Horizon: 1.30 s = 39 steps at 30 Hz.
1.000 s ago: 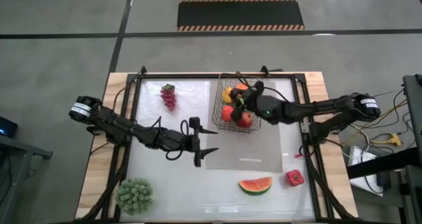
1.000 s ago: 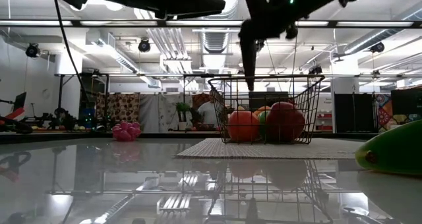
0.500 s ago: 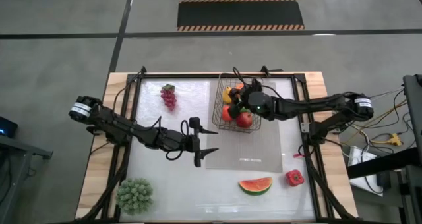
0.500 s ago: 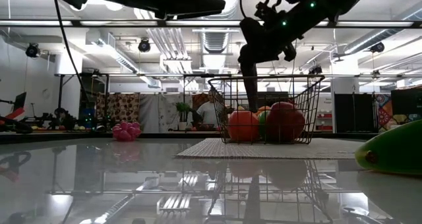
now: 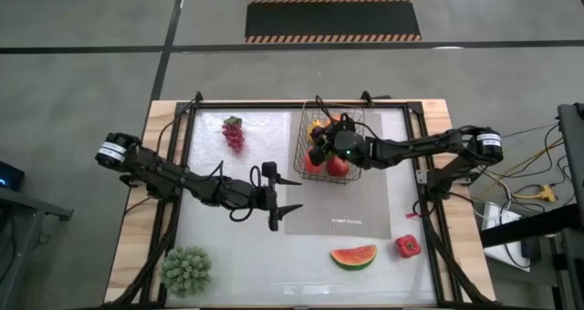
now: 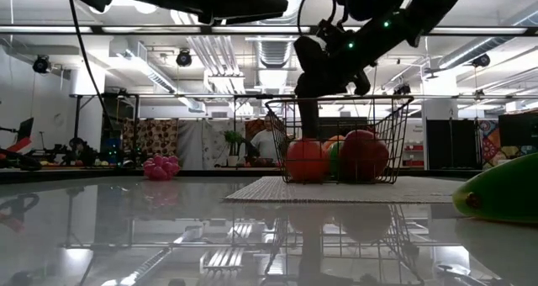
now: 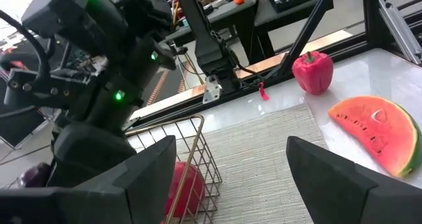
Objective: Build produce basket
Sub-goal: Put the eggplant into the wire basket, then put the grapes into the wire basket
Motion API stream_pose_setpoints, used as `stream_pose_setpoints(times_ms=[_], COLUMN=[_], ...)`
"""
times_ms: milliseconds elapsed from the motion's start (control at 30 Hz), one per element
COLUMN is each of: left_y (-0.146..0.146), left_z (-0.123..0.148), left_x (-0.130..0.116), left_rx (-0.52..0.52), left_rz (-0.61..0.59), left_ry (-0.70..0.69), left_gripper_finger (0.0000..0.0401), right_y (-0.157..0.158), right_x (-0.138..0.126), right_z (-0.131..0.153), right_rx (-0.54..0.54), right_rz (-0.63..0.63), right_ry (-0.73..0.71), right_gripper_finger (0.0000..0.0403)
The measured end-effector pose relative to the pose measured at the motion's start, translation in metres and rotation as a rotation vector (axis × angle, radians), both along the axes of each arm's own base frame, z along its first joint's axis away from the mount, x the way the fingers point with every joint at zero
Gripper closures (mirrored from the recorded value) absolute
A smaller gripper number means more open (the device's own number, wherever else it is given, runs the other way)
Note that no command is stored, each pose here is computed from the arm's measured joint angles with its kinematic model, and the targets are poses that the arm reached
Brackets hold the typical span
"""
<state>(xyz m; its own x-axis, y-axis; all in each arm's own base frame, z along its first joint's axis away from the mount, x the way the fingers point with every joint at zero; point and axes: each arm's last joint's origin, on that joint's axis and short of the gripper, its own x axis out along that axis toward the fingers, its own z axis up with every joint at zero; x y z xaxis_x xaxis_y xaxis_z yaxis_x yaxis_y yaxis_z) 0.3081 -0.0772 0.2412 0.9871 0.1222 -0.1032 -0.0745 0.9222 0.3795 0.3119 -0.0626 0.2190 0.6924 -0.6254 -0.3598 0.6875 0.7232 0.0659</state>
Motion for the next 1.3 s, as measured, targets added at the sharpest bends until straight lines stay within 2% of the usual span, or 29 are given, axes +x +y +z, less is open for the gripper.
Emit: stream_pose_setpoints(times_ms=[167,367,667,1033,1300], left_y=[0.000,0.000,0.000,0.000,0.003], left_z=[0.000,0.000,-0.001,0.000,-0.001], left_x=[0.000,0.000,0.000,0.000,-0.001], left_rx=[0.000,0.001,0.002,0.002,-0.005], left_rz=[0.000,0.000,0.000,0.000,0.118], left_ry=[0.001,0.003,0.006,0.006,0.009], left_gripper_finger=[0.0131,0.0131,0.0131,0.0131,0.0131], right_y=[-0.001,-0.001,-0.001,0.007,0.059], right_x=[0.004,0.003,0.006,0.000,-0.020], right_z=[-0.007,-0.008,0.011,0.067,0.075], right_rx=[0.001,0.008,-0.019,0.004,-0.012], right_rz=[-0.006,-0.014,0.000,0.032,0.196], right_ry=[0.011,0.009,0.033,0.295,0.341], right_gripper_finger=[0.0264,0.0212,0.0158,0.0159,0.0174])
